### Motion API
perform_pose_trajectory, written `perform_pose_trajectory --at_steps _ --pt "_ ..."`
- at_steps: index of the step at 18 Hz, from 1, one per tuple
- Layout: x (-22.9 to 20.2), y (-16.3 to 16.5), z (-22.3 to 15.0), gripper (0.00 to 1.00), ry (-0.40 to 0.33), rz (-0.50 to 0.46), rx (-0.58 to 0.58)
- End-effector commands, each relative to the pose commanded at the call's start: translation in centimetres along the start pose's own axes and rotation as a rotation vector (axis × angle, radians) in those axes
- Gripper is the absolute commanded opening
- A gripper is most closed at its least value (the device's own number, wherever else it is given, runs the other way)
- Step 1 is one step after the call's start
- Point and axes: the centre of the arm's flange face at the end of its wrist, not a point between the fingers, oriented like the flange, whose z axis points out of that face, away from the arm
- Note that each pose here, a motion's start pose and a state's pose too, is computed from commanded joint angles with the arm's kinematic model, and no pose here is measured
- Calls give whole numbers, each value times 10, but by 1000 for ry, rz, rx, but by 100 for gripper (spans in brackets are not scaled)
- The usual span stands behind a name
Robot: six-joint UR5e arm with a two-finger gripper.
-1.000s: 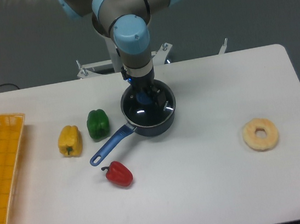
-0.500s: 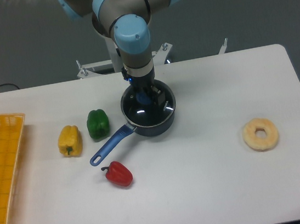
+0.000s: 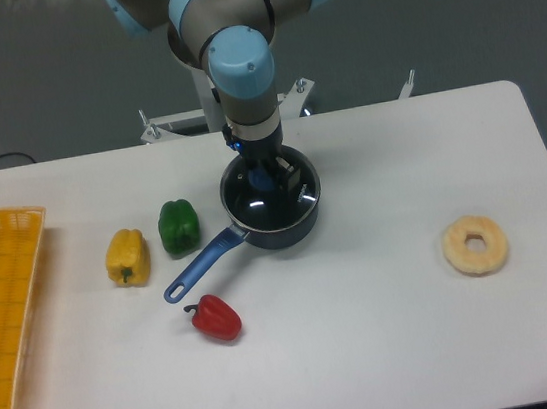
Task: Open the lid
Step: 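Close the gripper on the blue knob of the glass lid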
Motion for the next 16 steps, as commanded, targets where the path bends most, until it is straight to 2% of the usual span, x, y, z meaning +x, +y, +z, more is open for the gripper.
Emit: perform_pose_trajectory --at_steps 5,7,16 --pt "-3 -1 -3 62 -7 -3 2" --pt "-3 -1 -3 54 -6 -5 2" --pt "-7 -1 -11 54 -15 -7 5"
